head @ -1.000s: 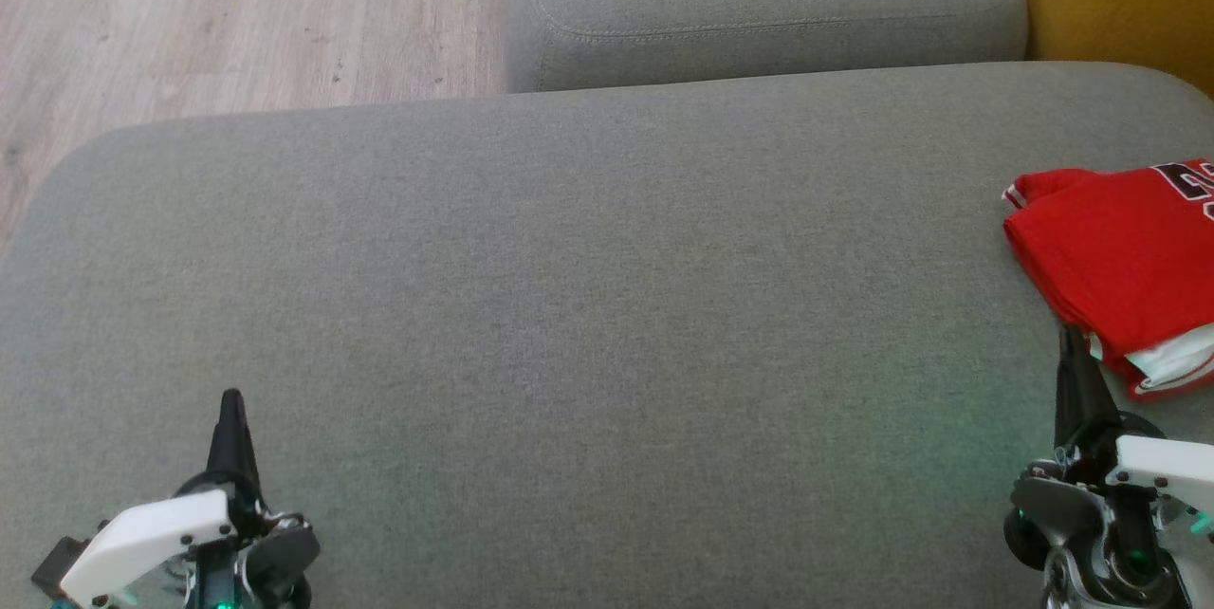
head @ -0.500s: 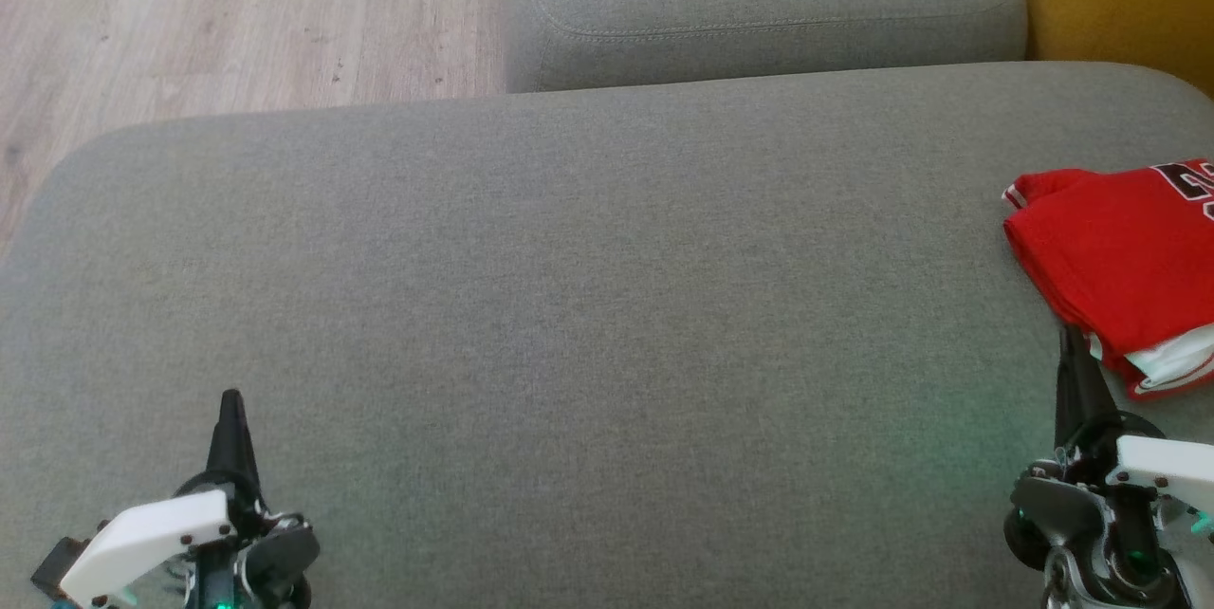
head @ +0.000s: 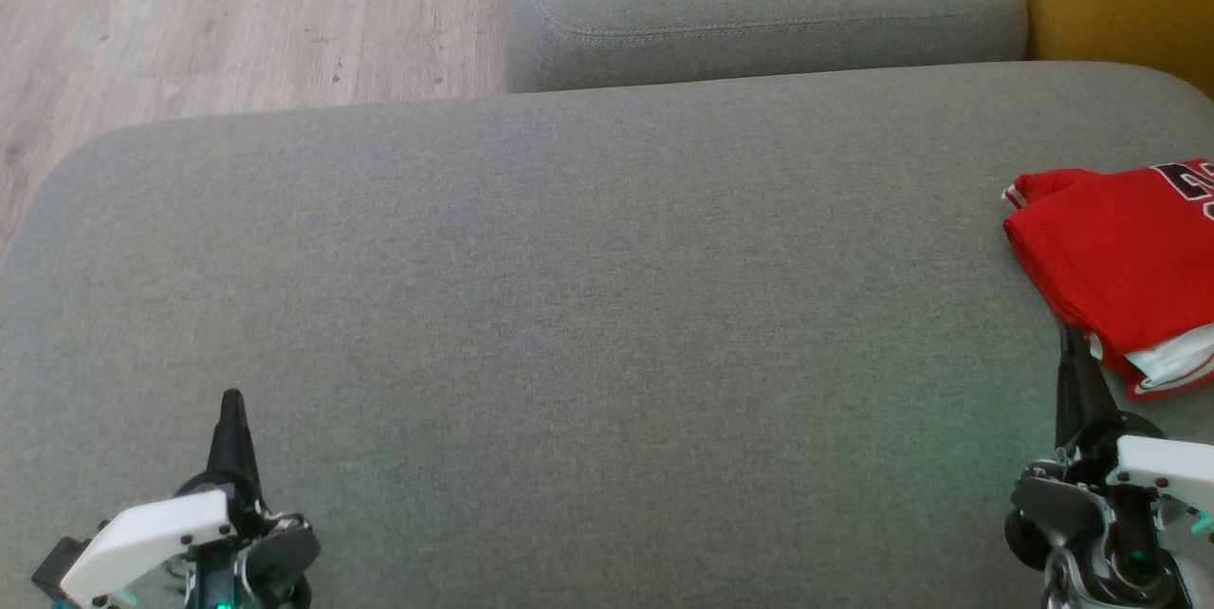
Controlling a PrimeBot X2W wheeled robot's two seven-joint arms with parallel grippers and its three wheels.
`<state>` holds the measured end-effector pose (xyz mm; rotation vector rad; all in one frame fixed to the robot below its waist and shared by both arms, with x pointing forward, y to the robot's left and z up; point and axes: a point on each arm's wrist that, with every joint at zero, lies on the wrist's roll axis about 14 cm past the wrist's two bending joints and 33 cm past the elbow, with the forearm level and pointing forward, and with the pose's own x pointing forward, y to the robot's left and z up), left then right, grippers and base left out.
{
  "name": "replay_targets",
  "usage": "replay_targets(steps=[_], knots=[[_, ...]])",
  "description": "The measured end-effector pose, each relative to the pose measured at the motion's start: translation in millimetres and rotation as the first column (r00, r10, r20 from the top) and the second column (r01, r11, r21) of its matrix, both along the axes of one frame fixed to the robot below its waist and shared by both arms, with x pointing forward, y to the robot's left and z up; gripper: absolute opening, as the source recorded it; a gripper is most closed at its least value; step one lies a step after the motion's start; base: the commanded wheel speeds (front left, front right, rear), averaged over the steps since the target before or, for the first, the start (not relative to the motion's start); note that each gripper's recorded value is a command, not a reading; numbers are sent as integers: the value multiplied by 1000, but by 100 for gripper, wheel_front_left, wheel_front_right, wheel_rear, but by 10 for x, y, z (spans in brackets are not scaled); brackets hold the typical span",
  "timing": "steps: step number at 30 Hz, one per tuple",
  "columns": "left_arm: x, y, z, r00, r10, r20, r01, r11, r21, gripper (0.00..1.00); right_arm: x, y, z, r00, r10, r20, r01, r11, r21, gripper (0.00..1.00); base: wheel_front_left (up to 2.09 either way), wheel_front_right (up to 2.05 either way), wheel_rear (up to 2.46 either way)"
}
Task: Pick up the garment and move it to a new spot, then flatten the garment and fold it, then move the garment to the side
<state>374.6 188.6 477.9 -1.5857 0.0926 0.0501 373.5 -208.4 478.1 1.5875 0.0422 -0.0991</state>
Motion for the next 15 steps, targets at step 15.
replay_targets(steps=[15], knots=[[0, 1, 0, 1000, 1, 0, -1, 1000, -1, 0, 0, 5, -1, 1000, 5, 0, -5, 1000, 0, 0, 0, 0, 0]])
